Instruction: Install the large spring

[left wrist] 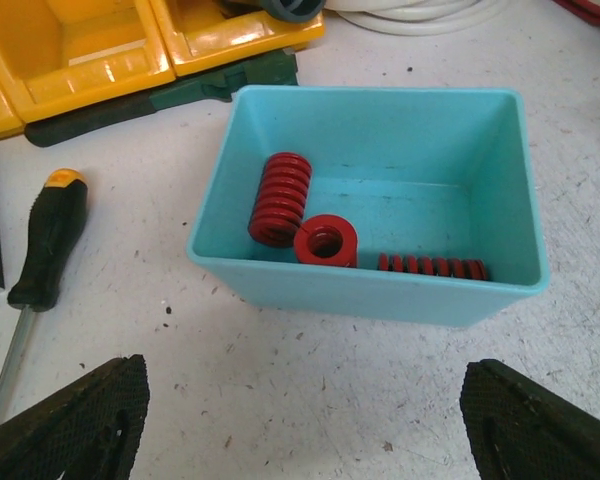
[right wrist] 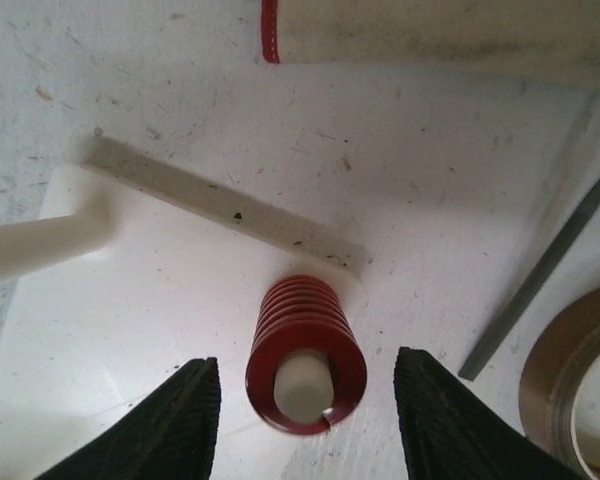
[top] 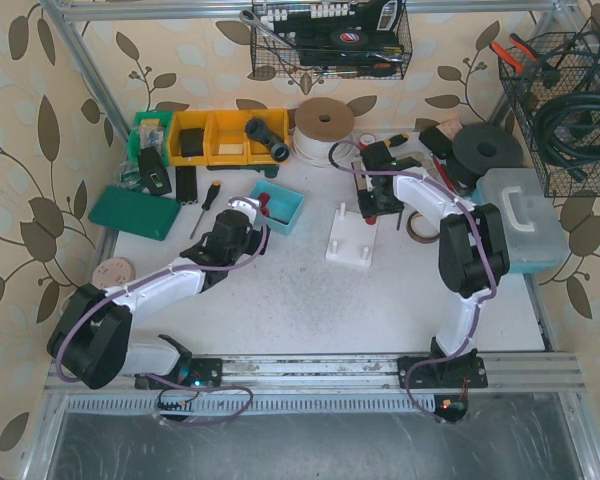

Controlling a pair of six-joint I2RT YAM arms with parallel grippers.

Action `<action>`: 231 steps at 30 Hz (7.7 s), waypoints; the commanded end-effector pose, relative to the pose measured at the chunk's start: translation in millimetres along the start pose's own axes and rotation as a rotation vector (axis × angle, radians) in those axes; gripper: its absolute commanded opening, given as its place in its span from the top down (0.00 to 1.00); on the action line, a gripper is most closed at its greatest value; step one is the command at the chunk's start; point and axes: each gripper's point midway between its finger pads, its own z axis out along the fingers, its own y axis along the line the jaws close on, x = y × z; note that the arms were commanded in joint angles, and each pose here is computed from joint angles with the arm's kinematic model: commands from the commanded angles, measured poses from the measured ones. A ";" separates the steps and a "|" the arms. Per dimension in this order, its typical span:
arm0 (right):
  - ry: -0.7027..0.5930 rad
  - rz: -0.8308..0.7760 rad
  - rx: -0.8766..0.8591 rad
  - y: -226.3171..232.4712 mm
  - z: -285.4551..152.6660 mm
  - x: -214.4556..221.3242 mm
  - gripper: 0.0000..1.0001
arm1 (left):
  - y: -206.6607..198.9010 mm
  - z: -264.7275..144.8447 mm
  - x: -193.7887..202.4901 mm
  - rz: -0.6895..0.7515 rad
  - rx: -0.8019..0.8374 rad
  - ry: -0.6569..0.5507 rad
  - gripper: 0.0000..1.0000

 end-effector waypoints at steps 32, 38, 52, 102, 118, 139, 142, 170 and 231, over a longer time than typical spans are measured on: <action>-0.669 0.233 -0.180 4.6 -147.6 41.3 0.07 | 6.3 93.5 -58.1 0.036 0.115 0.448 0.51; -0.642 0.225 -0.198 10.9 -141.4 39.3 0.07 | 6.9 111.3 -45.5 0.047 0.113 0.497 0.54; -0.645 0.215 -0.204 11.6 -144.9 39.9 0.07 | 11.0 148.8 -18.5 0.068 0.071 0.595 0.44; -0.666 0.208 -0.206 9.8 -153.1 40.5 0.08 | 1.3 130.8 -70.5 0.050 0.144 0.365 0.90; -0.657 0.185 -0.210 13.2 -152.2 38.1 0.09 | -15.5 94.1 -110.9 0.111 0.269 0.050 0.95; -0.470 -0.050 -0.590 87.1 -208.7 34.4 0.28 | -133.5 -68.1 -126.9 0.655 0.678 -0.667 1.00; -0.423 -0.071 -0.713 108.3 -213.5 36.8 0.37 | -148.7 -83.1 -116.4 0.706 0.700 -0.697 1.00; -0.293 -0.145 -0.804 179.8 -182.0 47.6 0.72 | -171.1 -98.3 -119.4 0.788 0.720 -0.748 1.00; -0.103 -0.149 -0.040 72.0 -38.3 -38.7 1.00 | -35.0 -22.5 -22.3 0.432 0.043 -0.283 0.19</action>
